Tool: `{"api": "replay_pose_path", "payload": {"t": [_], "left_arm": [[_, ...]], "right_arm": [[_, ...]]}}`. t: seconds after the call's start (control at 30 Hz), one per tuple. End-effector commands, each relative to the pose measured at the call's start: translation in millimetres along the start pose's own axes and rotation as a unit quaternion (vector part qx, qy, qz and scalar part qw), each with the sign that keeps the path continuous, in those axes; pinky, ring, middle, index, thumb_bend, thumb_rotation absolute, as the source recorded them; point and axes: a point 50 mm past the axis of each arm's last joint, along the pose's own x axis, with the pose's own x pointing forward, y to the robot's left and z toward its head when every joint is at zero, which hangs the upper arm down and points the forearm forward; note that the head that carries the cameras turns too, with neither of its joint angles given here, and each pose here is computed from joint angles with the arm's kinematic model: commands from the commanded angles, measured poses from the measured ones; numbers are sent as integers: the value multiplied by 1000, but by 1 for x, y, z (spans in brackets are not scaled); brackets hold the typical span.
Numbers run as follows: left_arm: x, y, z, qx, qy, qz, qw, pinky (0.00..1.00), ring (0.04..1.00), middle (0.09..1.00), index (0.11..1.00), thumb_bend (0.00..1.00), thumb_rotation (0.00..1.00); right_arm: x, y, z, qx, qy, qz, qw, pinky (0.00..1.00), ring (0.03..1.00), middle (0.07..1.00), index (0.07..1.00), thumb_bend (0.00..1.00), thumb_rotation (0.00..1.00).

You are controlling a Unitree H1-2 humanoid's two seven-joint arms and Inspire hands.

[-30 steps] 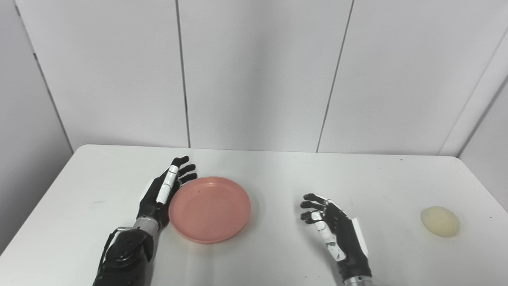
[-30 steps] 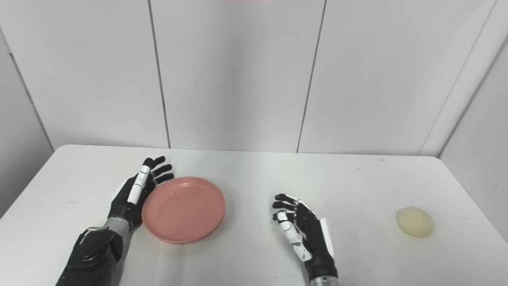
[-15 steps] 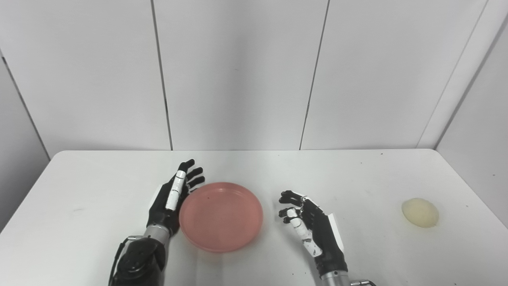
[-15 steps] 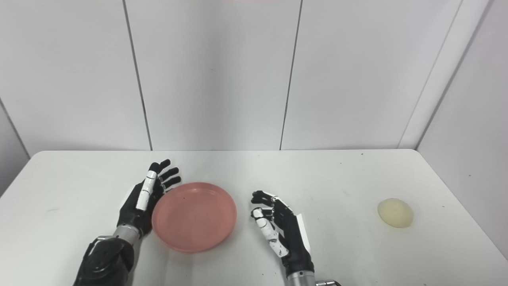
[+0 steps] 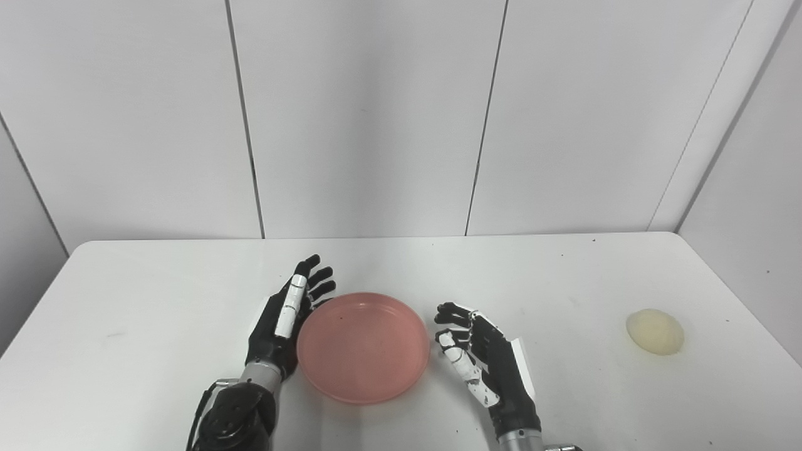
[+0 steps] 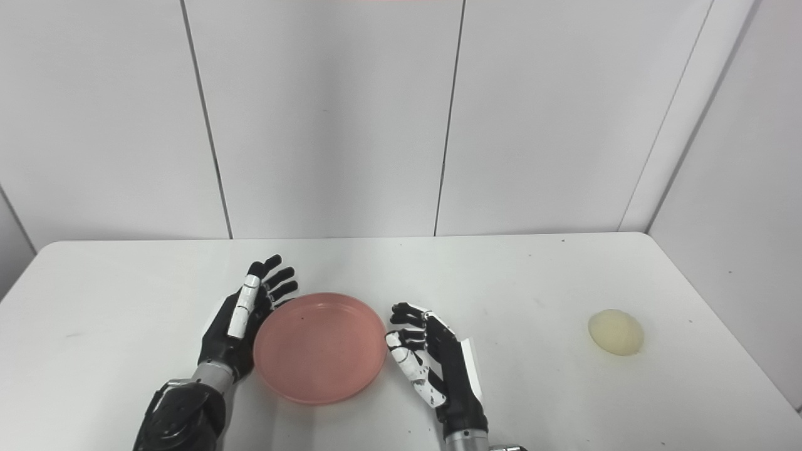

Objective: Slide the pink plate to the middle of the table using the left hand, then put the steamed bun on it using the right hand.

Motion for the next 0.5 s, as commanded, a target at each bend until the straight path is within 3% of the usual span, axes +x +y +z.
{"api": "replay_pose_path", "payload": {"t": [0.0, 0.1, 0.2, 0.47], "left_arm": [[-4, -6, -5, -9, 13, -7, 1000, 783, 853, 868, 893, 708, 874], [-7, -3, -3, -13, 10, -8, 1000, 778, 850, 869, 894, 688, 871], [-9, -1, -2, -9, 8, -7, 1000, 775, 850, 869, 897, 689, 873], [-10, 2, 1, -7, 8, -9, 1000, 763, 852, 865, 899, 687, 875]], "right_arm": [[-13, 0, -8, -16, 15, -10, 1000, 544, 624, 731, 711, 447, 711], [-14, -4, -5, -38, -6, -20, 999, 566, 671, 789, 734, 498, 728], [-11, -14, -2, -68, -30, -42, 996, 567, 675, 785, 744, 545, 738], [19, -73, 31, -138, -89, -127, 978, 643, 721, 789, 786, 659, 793]]}}
